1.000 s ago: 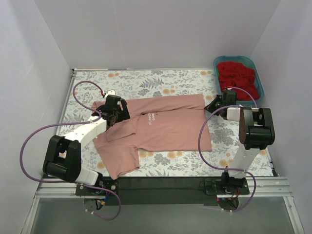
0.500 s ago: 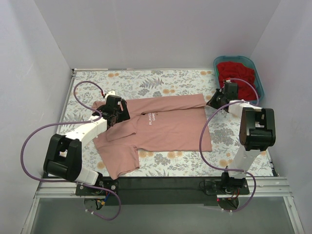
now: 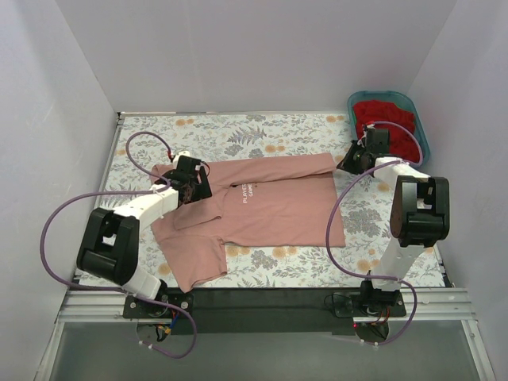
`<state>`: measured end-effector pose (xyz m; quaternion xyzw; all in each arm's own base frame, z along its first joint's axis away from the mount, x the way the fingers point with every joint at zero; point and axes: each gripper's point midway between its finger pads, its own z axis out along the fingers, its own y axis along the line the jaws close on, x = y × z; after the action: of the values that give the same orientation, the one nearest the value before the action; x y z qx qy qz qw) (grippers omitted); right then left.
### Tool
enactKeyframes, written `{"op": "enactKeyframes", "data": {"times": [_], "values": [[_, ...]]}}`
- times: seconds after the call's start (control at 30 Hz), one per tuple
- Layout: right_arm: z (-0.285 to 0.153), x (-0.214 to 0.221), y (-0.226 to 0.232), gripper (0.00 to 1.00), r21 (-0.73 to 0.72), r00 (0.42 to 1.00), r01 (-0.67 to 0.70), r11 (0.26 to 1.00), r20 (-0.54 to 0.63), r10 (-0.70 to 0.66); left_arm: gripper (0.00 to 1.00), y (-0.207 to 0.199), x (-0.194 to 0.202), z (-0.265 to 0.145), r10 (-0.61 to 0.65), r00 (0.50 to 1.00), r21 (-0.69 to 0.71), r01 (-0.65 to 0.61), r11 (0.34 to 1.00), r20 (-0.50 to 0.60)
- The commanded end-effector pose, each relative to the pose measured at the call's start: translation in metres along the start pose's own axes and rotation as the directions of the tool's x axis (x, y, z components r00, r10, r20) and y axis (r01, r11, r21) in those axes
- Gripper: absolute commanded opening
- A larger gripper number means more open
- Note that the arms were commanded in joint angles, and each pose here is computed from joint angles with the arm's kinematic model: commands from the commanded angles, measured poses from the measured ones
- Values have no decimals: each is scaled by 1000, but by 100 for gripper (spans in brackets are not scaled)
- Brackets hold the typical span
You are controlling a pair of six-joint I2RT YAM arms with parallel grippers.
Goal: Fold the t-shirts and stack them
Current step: Fold the tshirt
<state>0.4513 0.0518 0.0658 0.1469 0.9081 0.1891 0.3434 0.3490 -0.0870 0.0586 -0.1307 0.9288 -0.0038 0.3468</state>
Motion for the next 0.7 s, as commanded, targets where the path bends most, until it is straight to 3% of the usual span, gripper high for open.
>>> {"op": "enactKeyframes", "data": {"times": [0.0, 0.13, 0.4, 0.6, 0.67], "values": [[-22, -31, 17, 1, -36, 997, 43, 998, 71, -41, 75, 6, -5, 3, -6, 1000, -69, 5, 998, -5], [-23, -30, 12, 1, -10, 996, 56, 998, 70, -55, 70, 19, 6, 8, -7, 999, -149, -1, 989, -53], [-5, -10, -11, 1, 52, 998, 65, 997, 12, -66, 69, 29, 8, 11, -45, 996, -179, 32, 983, -71], [1, -9, -12, 18, 49, 996, 87, 995, -7, -87, 69, 22, 5, 8, -71, 995, -129, 61, 990, -73], [-3, -11, -6, 30, 26, 995, 98, 995, -4, -98, 71, 16, -4, 2, -95, 994, -91, 90, 992, -46]]}}
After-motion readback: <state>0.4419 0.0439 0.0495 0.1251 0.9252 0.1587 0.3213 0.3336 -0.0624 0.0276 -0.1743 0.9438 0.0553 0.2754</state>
